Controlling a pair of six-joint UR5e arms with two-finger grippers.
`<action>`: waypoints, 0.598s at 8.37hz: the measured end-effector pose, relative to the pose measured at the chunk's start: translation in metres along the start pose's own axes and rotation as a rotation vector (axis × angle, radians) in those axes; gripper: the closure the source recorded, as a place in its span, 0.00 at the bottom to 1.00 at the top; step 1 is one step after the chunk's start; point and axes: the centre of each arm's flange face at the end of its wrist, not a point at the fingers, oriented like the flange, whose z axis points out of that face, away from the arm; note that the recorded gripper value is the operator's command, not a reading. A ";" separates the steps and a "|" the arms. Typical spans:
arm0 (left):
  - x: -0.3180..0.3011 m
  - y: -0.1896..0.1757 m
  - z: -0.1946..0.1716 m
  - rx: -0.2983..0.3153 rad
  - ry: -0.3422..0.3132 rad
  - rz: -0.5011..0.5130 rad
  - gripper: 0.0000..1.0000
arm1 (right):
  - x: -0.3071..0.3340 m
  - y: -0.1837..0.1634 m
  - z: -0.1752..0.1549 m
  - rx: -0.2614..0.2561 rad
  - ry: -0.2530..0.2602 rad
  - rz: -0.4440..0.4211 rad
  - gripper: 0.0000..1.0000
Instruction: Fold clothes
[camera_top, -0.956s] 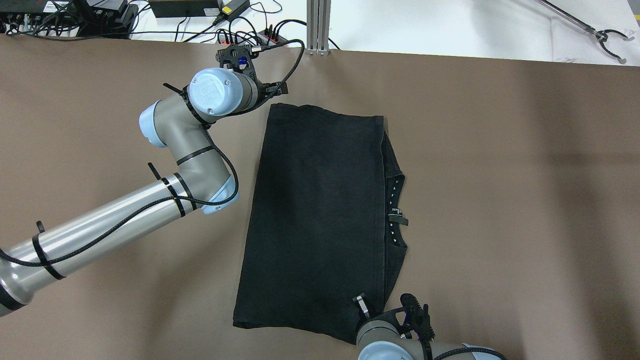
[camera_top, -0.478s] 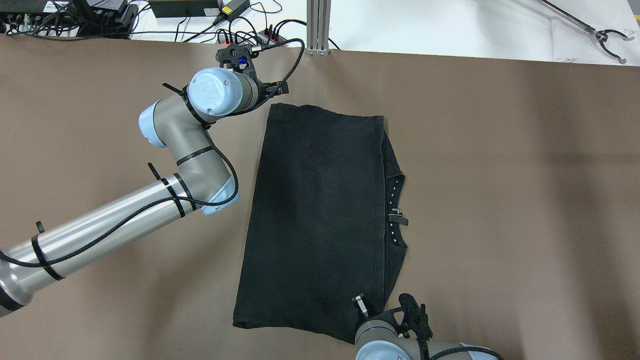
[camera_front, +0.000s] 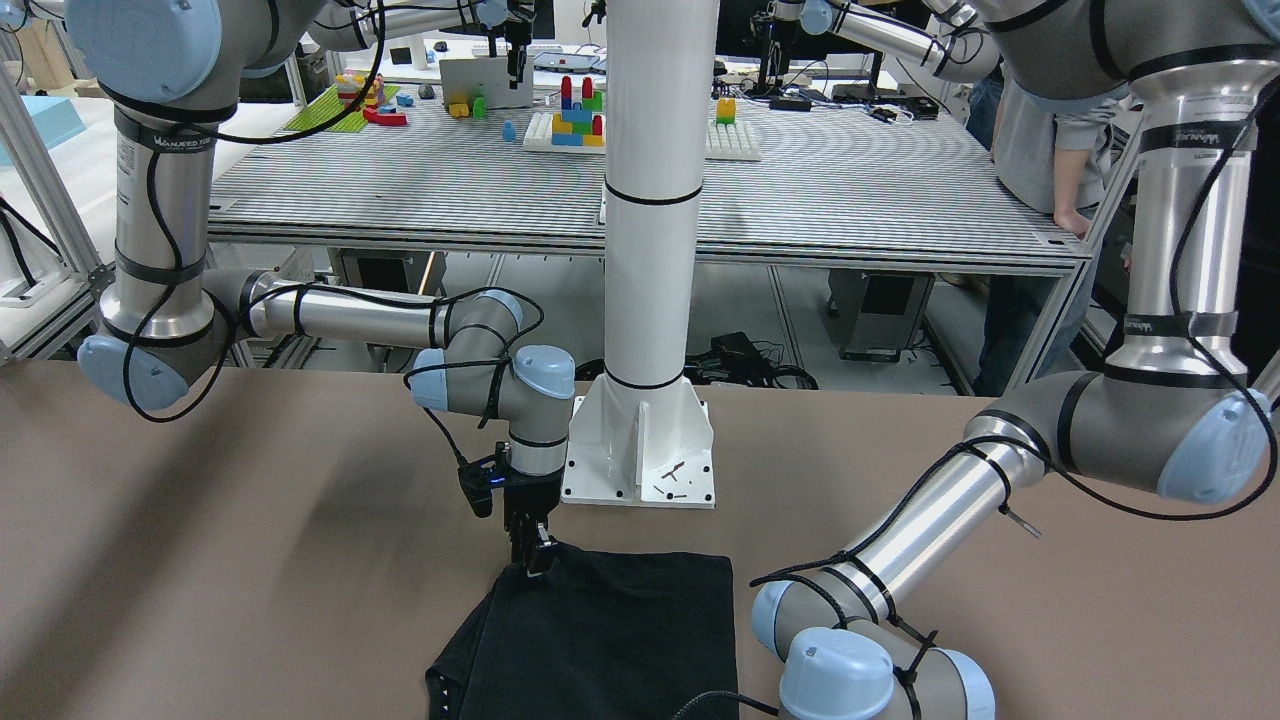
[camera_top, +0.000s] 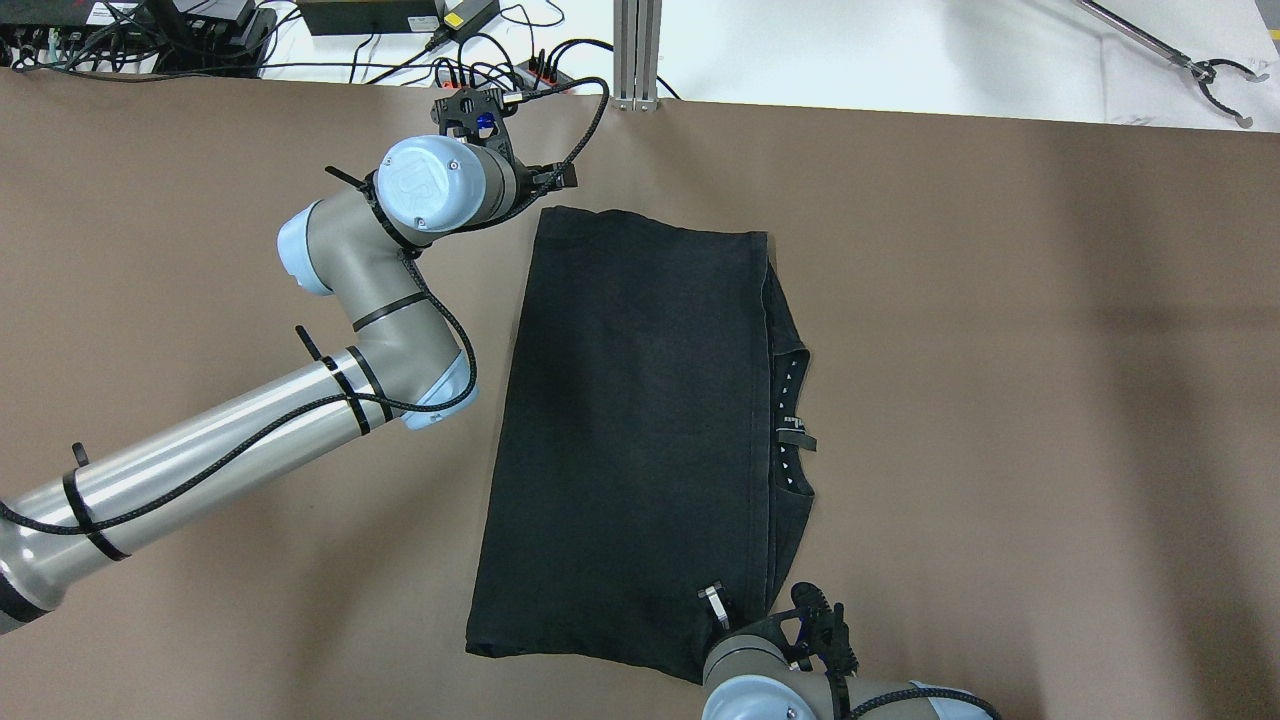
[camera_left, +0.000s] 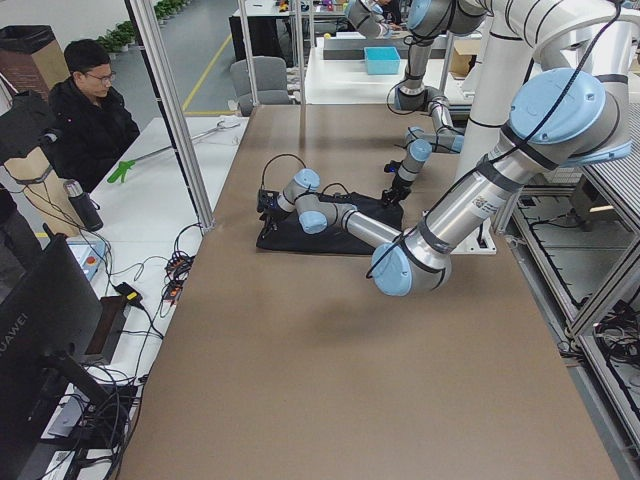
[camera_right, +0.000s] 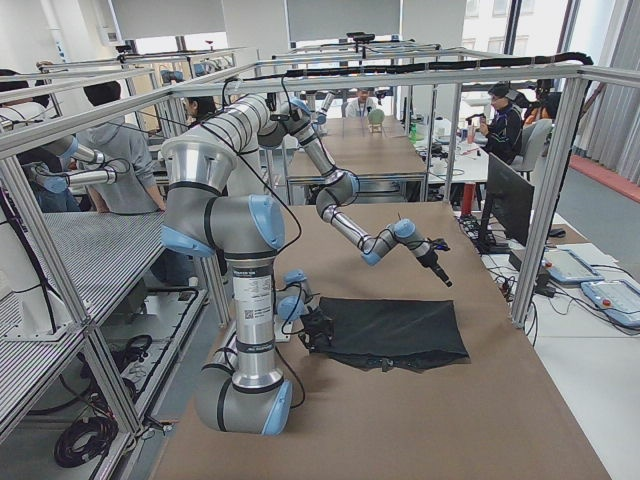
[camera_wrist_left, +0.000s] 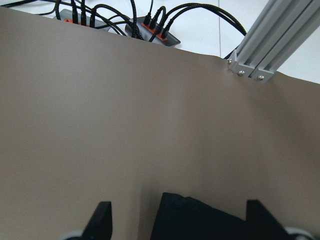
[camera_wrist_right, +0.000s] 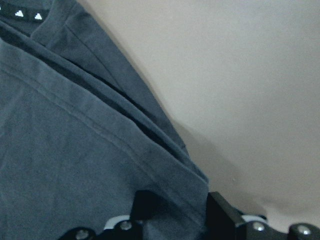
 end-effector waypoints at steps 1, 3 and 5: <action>-0.001 0.000 0.000 0.000 -0.001 0.000 0.06 | -0.005 -0.001 -0.002 -0.002 -0.005 0.004 1.00; -0.002 0.001 0.001 -0.002 -0.003 -0.002 0.06 | -0.018 -0.005 -0.013 -0.021 -0.021 -0.026 1.00; -0.004 0.004 -0.006 -0.006 0.013 -0.033 0.06 | -0.027 -0.010 -0.036 -0.074 -0.025 -0.075 1.00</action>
